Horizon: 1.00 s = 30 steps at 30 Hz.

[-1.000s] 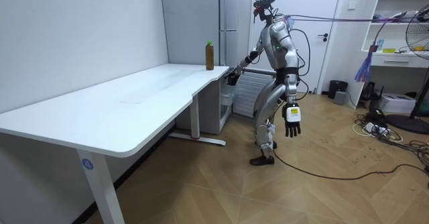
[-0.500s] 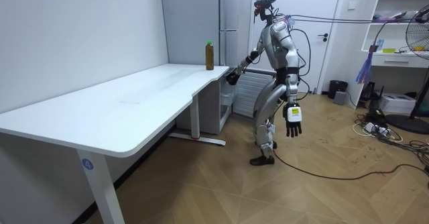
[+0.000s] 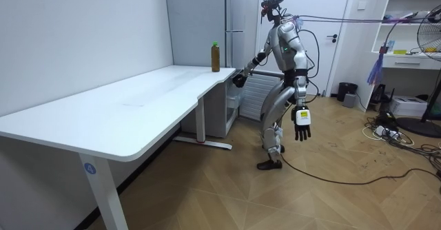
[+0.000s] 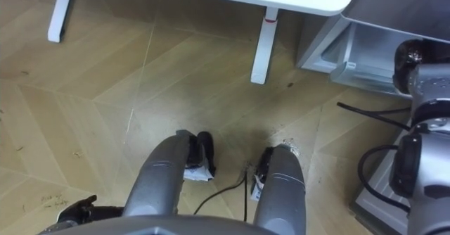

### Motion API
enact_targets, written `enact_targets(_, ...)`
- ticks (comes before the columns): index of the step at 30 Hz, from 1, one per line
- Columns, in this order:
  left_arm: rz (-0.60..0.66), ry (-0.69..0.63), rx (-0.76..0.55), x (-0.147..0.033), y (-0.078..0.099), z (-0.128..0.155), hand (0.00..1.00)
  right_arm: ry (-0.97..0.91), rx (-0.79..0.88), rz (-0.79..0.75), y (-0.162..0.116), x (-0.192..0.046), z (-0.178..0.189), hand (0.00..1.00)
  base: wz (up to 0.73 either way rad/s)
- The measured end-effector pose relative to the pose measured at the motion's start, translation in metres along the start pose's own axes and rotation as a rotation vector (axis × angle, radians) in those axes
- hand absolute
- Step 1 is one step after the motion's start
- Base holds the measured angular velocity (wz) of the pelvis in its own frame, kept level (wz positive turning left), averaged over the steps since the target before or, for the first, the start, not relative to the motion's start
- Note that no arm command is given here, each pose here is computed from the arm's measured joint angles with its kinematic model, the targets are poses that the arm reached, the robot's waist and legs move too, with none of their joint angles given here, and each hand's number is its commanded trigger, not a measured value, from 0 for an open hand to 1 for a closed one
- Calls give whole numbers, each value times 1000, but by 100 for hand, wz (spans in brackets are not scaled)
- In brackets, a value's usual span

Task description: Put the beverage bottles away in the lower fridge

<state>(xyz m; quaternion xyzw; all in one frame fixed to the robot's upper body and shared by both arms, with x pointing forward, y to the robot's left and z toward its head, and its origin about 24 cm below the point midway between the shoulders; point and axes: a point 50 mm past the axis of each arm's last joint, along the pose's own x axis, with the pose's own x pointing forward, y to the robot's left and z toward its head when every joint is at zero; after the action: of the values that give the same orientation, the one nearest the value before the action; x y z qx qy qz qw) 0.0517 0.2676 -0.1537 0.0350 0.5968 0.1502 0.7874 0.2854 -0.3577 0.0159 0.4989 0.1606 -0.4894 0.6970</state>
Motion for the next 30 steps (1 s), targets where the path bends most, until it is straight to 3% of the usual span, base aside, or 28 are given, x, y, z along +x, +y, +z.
enact_targets(5, 0, 0, -1, 0, 0, 0, 0, -1, -7, -8, 0, 0, 0, 100, 0)
enact_targets(6, 1, 1, -1, 0, 0, 0, 0, -2, -13, -10, 0, 0, -1, 0, 0)
enact_targets(30, -34, 3, 33, 0, -4, -3, 0, 0, -76, 52, -17, 5, -5, 0, 0)
